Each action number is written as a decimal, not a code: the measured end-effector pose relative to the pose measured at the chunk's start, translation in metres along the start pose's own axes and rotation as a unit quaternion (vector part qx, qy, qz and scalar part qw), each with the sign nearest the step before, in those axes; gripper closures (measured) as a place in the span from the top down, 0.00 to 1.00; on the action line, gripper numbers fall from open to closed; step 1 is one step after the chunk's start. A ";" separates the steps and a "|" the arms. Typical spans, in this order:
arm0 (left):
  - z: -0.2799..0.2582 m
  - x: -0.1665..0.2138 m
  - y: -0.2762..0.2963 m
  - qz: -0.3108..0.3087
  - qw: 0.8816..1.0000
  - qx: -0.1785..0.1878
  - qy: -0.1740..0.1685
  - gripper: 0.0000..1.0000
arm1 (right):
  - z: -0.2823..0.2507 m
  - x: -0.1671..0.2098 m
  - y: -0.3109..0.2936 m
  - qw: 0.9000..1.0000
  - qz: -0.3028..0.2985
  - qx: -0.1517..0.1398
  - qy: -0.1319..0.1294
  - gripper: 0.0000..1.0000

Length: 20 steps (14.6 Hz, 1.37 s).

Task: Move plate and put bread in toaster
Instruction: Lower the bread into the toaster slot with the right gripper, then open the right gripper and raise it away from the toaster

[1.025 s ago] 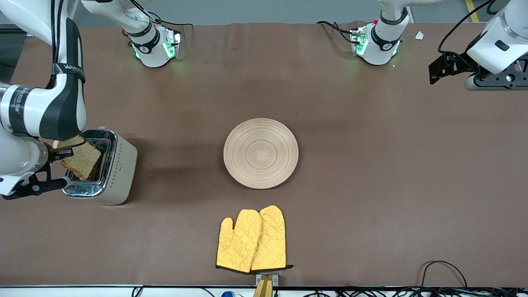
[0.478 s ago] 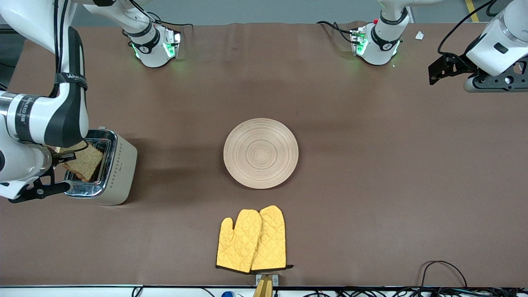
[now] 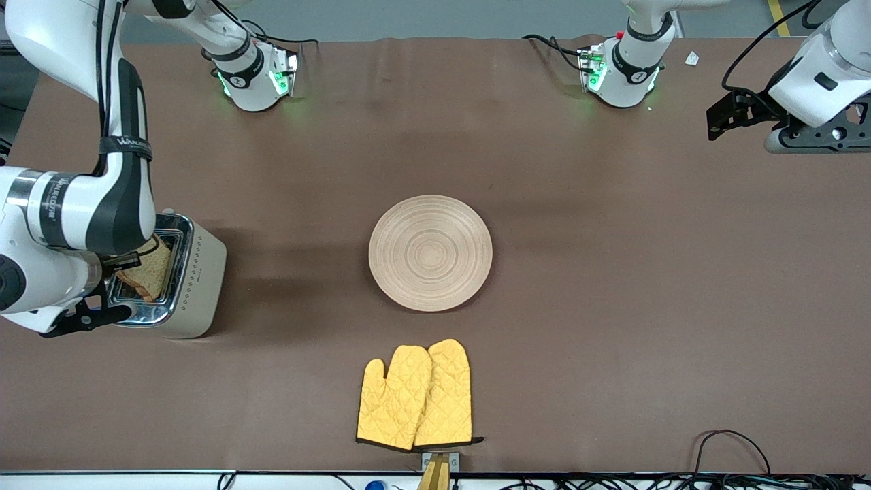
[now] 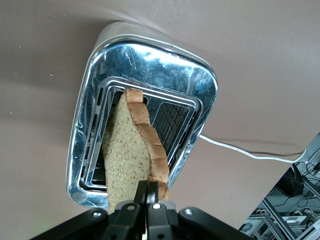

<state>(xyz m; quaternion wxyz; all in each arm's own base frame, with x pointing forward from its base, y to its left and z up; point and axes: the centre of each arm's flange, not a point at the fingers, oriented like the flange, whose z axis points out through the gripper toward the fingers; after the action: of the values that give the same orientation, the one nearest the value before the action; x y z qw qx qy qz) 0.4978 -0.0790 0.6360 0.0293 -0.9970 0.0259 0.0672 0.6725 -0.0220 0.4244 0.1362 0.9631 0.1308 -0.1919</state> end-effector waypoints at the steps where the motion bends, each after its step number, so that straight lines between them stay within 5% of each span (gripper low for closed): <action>1: 0.000 0.000 0.000 0.000 1.000 0.000 -0.001 1.00 | 0.001 0.001 -0.001 1.000 0.000 0.002 0.000 0.06; 7: 0.000 0.000 -0.001 -0.001 1.000 0.000 -0.002 1.00 | 0.009 -0.002 -0.007 0.999 -0.003 0.020 -0.027 0.03; 14: 0.000 0.000 -0.001 -0.001 1.000 0.000 -0.002 1.00 | 0.008 -0.002 -0.007 0.999 -0.002 0.028 -0.023 0.05; 20: 0.000 0.000 -0.001 -0.001 1.000 0.000 -0.002 1.00 | -0.016 -0.020 0.028 0.996 0.027 0.082 0.038 0.62</action>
<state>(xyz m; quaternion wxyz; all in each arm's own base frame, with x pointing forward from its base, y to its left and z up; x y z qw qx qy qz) 0.4975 -0.0777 0.6359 0.0294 -0.9969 0.0244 0.0690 0.6685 -0.0475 0.4523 0.0569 0.9808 0.0938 -0.1614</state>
